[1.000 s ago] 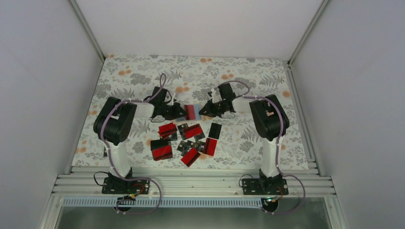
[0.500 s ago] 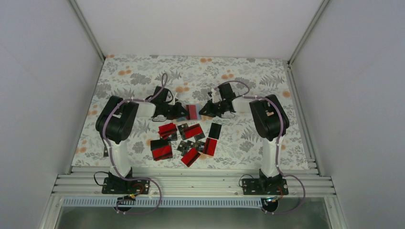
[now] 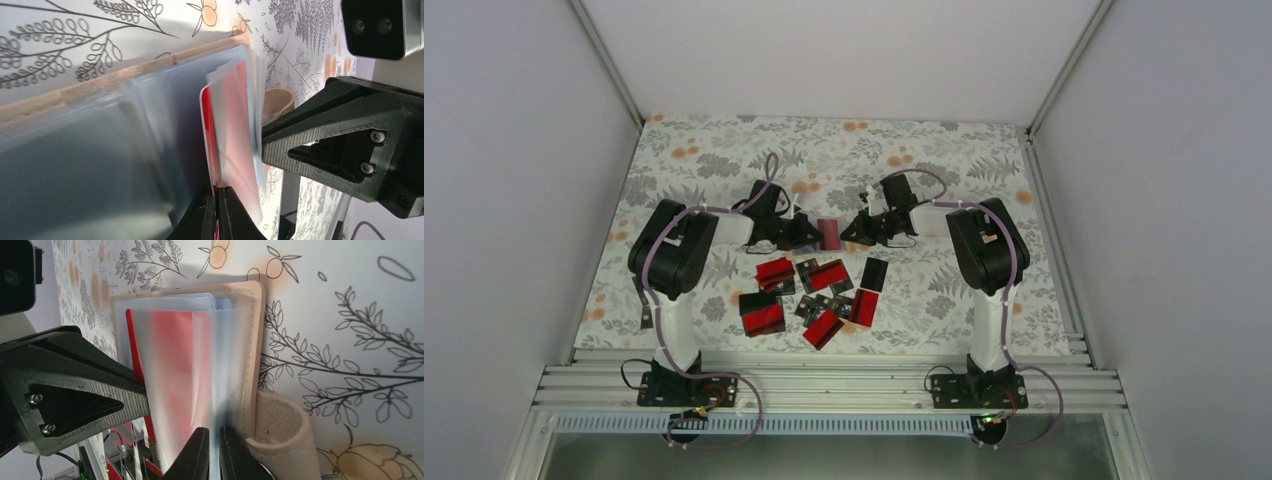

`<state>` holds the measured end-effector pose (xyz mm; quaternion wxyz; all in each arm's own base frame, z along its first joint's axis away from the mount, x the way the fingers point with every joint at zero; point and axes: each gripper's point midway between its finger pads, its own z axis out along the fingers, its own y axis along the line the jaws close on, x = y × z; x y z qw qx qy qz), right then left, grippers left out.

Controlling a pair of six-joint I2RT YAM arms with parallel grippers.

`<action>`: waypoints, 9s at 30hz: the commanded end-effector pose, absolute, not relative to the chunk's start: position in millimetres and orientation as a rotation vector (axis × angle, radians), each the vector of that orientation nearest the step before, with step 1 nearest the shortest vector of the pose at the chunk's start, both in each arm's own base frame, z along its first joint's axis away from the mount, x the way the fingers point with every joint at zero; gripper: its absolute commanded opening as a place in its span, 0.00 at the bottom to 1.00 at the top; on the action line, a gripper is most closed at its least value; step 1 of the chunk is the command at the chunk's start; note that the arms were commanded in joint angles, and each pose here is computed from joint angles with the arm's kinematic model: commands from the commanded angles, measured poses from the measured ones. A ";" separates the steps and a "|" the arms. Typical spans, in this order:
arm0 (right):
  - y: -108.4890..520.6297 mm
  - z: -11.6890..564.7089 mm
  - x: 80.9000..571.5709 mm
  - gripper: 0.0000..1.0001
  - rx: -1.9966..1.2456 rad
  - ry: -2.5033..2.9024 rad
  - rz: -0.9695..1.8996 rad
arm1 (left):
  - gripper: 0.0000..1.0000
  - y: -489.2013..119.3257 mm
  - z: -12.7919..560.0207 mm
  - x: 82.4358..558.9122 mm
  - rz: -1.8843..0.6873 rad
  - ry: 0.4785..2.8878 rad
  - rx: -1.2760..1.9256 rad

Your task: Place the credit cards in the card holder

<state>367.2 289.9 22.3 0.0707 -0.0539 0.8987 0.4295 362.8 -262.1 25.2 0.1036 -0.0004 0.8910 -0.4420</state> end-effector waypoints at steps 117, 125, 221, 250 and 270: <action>336.9 67.1 367.9 0.31 -0.244 2.704 1.384 | 0.12 -258.2 9.4 346.8 -0.741 2.719 0.345; 337.4 73.6 365.5 0.29 -0.268 2.690 1.396 | 0.12 -272.3 18.2 345.5 -0.863 2.699 0.331; 330.6 86.4 348.1 0.27 -0.397 2.705 1.136 | 0.16 -200.5 47.1 315.8 -0.526 2.644 0.223; 263.9 61.0 146.5 0.51 -0.165 2.844 1.224 | 0.48 -255.8 30.5 147.1 -0.462 2.735 0.557; 246.5 40.9 84.9 0.53 -0.060 3.014 1.194 | 0.49 -282.7 3.2 102.5 -0.493 2.773 0.716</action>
